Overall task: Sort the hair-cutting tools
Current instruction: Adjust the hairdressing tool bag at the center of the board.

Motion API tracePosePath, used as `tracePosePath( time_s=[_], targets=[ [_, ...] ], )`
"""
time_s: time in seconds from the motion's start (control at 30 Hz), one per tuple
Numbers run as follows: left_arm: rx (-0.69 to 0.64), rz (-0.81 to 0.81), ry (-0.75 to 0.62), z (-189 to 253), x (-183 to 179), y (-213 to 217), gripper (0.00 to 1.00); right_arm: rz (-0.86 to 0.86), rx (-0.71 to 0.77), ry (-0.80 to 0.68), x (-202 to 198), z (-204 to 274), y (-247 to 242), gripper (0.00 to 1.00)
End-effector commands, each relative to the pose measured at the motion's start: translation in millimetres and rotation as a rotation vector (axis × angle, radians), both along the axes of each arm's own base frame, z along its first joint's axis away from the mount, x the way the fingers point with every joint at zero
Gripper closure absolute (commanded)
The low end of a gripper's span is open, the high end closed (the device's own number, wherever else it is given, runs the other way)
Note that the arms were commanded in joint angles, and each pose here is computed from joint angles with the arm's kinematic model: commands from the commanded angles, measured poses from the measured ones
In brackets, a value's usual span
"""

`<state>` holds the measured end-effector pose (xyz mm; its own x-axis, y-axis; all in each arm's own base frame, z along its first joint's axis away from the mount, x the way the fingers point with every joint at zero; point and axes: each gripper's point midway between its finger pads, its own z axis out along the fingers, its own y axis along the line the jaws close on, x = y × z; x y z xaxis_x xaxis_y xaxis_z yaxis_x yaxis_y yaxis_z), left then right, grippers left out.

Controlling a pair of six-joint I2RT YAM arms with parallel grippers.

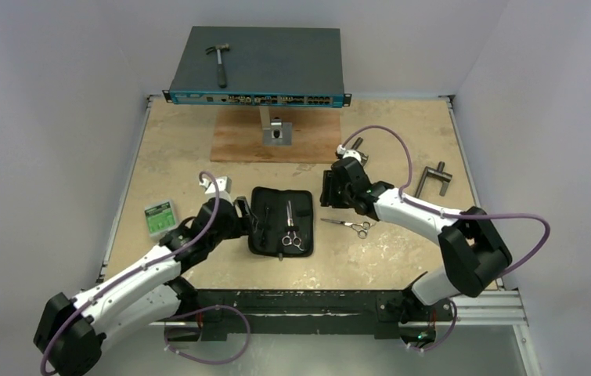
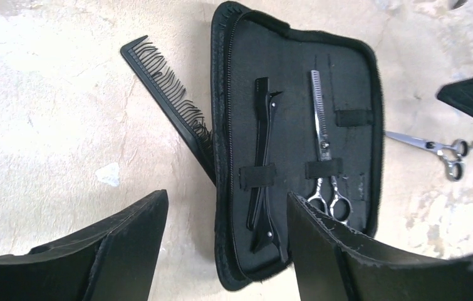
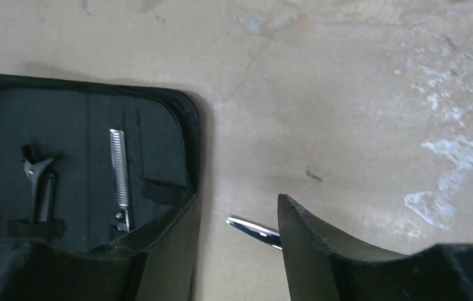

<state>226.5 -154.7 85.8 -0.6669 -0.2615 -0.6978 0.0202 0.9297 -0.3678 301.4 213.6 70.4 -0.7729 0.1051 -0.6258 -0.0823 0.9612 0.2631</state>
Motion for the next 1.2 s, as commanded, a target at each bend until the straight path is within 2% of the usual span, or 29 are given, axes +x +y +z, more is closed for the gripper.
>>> tracePosePath(
  time_s=[0.0,0.17,0.37,0.6,0.8,0.97,1.17],
  targets=[
    [-0.049,0.05,-0.013,13,-12,9,0.32,0.04,0.11,-0.063,27,27,36,0.51],
    [-0.128,-0.012,0.025,-1,-31,-1,0.36,0.065,0.129,-0.061,43,16,54,0.51],
    [-0.12,-0.111,0.096,-22,-43,-20,0.38,0.105,0.135,-0.052,55,9,70,0.52],
    [-0.09,-0.138,0.139,-38,-43,-28,0.42,0.114,0.071,0.001,53,-18,65,0.57],
    [-0.014,-0.106,0.135,-41,-28,-25,0.46,0.083,0.031,0.023,40,-30,48,0.7],
    [0.024,-0.075,0.111,-35,-8,-29,0.53,0.043,0.042,0.045,17,-41,30,0.79],
    [0.045,-0.011,0.079,-24,16,-25,0.54,0.007,0.116,0.076,-18,-53,16,0.82]
  ],
)
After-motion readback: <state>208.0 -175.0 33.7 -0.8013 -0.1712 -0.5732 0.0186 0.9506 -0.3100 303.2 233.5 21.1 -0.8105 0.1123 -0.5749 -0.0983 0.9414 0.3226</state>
